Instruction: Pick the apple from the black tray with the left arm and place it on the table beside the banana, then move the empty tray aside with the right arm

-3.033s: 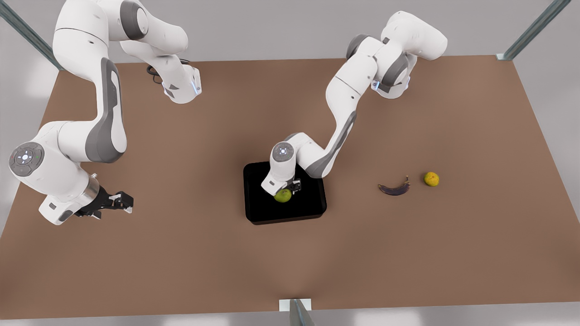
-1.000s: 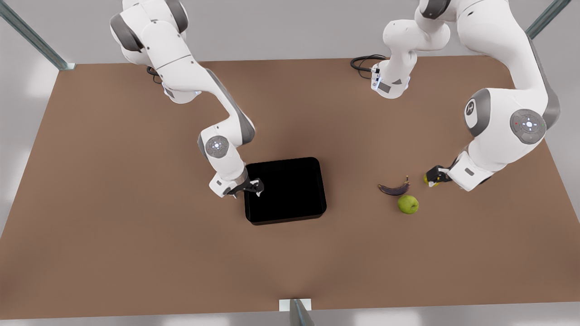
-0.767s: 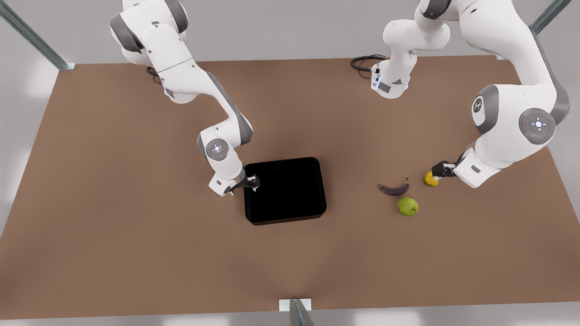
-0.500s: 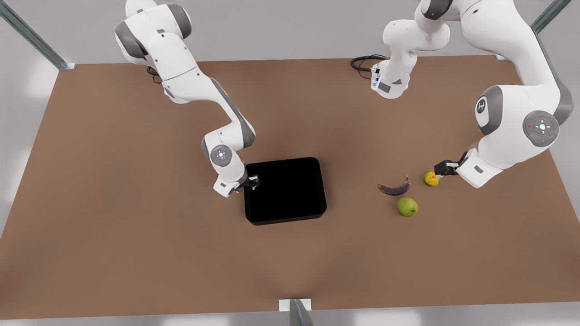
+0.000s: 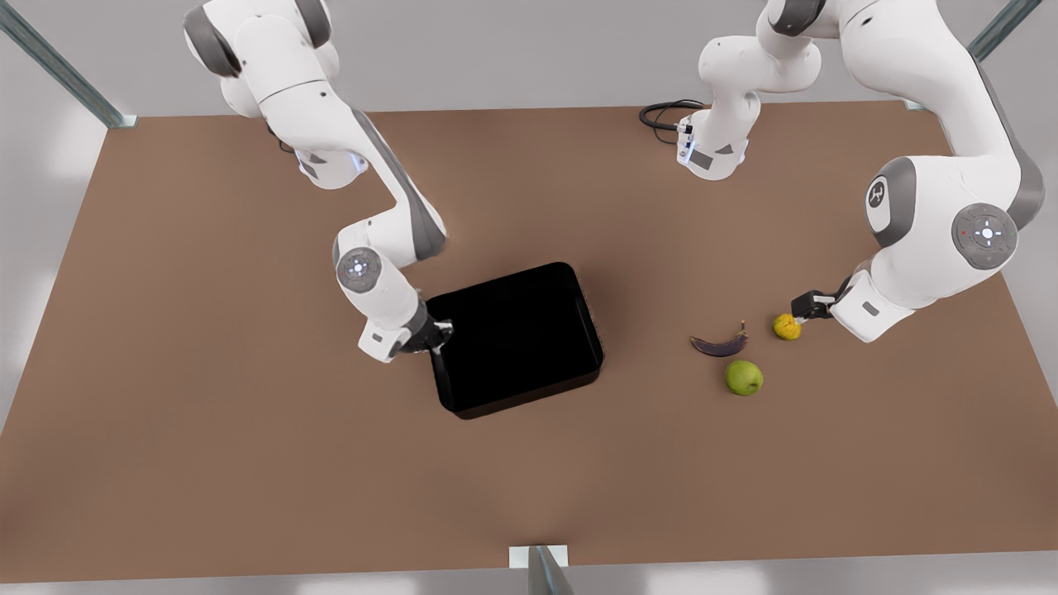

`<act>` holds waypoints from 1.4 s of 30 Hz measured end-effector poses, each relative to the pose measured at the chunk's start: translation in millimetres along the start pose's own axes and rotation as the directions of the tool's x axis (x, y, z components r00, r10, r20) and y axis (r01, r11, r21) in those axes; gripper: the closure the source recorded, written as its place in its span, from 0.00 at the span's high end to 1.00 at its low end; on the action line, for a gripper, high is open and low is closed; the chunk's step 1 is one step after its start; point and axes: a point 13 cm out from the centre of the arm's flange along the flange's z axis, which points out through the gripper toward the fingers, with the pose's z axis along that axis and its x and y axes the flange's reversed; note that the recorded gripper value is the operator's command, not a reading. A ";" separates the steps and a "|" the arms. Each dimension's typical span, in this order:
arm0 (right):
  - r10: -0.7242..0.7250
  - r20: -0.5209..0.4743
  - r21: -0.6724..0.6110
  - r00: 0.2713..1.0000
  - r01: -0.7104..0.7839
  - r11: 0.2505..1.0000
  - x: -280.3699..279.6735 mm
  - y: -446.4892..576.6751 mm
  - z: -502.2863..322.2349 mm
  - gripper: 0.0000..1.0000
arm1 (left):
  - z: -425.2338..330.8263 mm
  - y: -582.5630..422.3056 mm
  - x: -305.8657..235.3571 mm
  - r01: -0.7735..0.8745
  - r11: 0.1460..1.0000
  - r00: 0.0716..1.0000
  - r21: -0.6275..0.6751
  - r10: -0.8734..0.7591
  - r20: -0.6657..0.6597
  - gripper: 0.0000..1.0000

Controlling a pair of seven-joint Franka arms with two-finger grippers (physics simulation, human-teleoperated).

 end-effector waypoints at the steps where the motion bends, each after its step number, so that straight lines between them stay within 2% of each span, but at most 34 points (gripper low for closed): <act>1: 0.011 0.016 0.009 1.000 -0.011 1.000 -17.6 -19.4 -30.1 0.00 | 0.1 0.1 0.0 0.000 1.000 1.000 0.000 0.000 0.000 1.00; 5: 0.064 -0.038 0.073 0.997 -0.061 0.995 -29.3 -119.7 -92.0 0.00 | 0.5 0.1 0.1 -0.003 1.000 1.000 0.000 0.003 -0.001 1.00; 9: 0.106 -0.134 0.126 0.985 -0.089 0.988 -2.5 -217.5 -114.7 0.00 | 0.7 -3.8 0.0 -0.010 1.000 1.000 0.000 0.010 -0.002 1.00; 16: 0.114 -0.229 0.154 0.967 -0.080 0.985 47.8 -358.6 -146.3 0.00 | 0.7 -1.4 0.0 -0.008 1.000 1.000 0.000 0.008 -0.002 1.00; 19: 0.103 -0.289 0.159 0.952 -0.058 0.986 69.0 -398.3 -133.5 0.00 | 1.0 -2.1 0.0 -0.010 1.000 1.000 0.000 0.010 -0.002 1.00; 25: 0.078 -0.428 0.144 0.901 -0.018 0.989 100.6 -452.6 -55.7 0.01 | 1.5 -2.7 -0.3 -0.012 1.000 1.000 0.000 0.012 -0.003 1.00; 26: 0.065 -0.436 0.134 0.898 -0.006 0.991 102.1 -454.4 -49.0 0.08 | 0.3 -3.5 -0.7 -0.013 1.000 1.000 0.001 0.013 0.000 1.00; 27: 0.048 -0.441 0.128 0.896 0.009 0.992 102.1 -455.2 -44.2 0.47 | -0.3 -5.4 -1.3 -0.016 1.000 1.000 0.001 0.016 0.002 1.00; 28: 0.028 -0.437 0.123 0.899 0.029 0.992 98.5 -454.8 -43.7 1.00 | -0.3 -8.1 -2.6 -0.021 1.000 1.000 0.000 0.021 0.004 1.00; 30: -0.014 -0.392 0.112 0.920 0.062 0.992 76.7 -448.9 -53.7 1.00 | -0.4 -11.2 -5.8 -0.027 1.000 1.000 -0.001 0.027 0.012 1.00; 33: -0.109 -0.260 0.107 0.959 0.141 0.984 11.5 -417.5 -112.5 1.00 | 1.0 -11.5 -8.1 -0.028 1.000 0.999 0.000 0.028 0.016 1.00; 36: -0.256 -0.150 0.042 0.955 0.265 0.963 -52.0 -312.1 -154.1 1.00 | 1.1 -10.3 -9.4 -0.028 1.000 0.999 -0.002 0.028 0.020 1.00; 40: -0.404 -0.118 -0.069 0.907 0.398 0.915 -78.5 -171.7 -146.0 1.00 | 0.8 -10.1 -10.2 -0.030 1.000 0.999 -0.003 0.030 0.024 1.00; 42: -0.401 -0.135 -0.071 0.906 0.395 0.916 -76.7 -153.9 -143.0 1.00 | 0.7 -10.2 -10.5 -0.030 1.000 0.999 -0.003 0.030 0.025 1.00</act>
